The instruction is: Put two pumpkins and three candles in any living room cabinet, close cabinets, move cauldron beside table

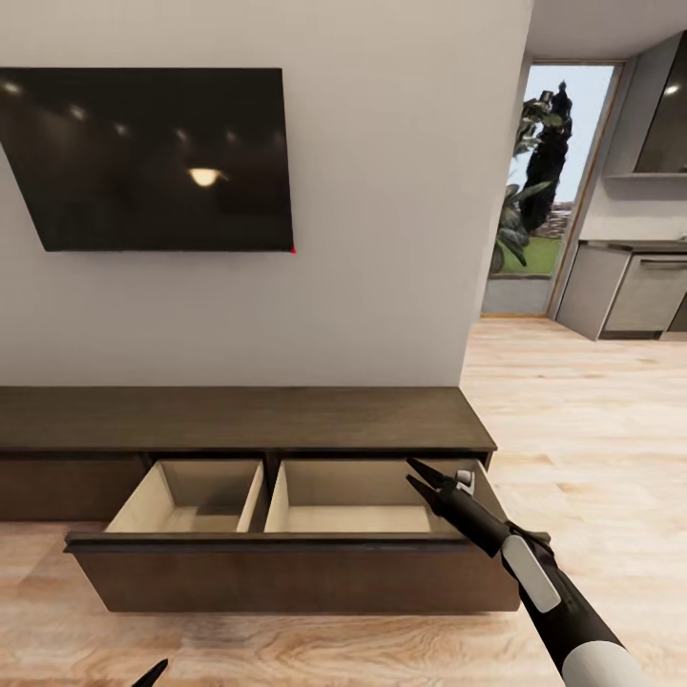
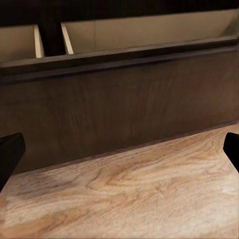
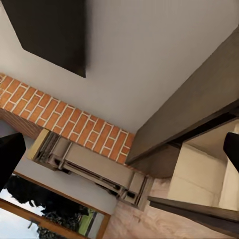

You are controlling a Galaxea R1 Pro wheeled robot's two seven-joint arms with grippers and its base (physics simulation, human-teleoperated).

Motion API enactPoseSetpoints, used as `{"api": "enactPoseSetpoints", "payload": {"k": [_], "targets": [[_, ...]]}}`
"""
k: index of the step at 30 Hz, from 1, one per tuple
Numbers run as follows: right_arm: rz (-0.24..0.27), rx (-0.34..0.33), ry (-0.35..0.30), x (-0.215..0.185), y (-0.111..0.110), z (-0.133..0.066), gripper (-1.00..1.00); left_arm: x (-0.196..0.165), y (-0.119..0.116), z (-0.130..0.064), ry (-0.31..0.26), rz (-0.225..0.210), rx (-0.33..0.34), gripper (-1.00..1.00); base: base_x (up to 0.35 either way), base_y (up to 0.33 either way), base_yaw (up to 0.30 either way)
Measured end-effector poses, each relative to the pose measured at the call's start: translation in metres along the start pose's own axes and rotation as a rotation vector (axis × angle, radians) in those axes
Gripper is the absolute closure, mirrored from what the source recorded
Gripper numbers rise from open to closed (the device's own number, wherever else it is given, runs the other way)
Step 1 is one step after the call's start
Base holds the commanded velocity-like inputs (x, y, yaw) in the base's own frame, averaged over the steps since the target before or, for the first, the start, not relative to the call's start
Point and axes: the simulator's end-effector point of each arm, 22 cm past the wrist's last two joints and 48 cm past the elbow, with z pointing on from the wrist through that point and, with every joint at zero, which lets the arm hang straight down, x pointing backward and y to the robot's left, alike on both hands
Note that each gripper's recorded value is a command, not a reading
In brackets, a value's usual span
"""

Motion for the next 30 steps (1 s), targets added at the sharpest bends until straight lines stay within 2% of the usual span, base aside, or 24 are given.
{"api": "enactPoseSetpoints", "payload": {"k": [27, 30], "targets": [[0.005, -0.003, -0.001, -0.028, 0.049, 0.021, -1.00, -0.058, 0.000, -0.013, 0.001, -0.002, 0.001, -1.00, 0.000, 0.000, 0.000], [-0.008, -0.003, -0.011, -0.033, 0.054, 0.023, -1.00, -0.064, 0.001, -0.014, 0.001, -0.001, 0.000, -1.00, 0.000, 0.000, 0.000]]}}
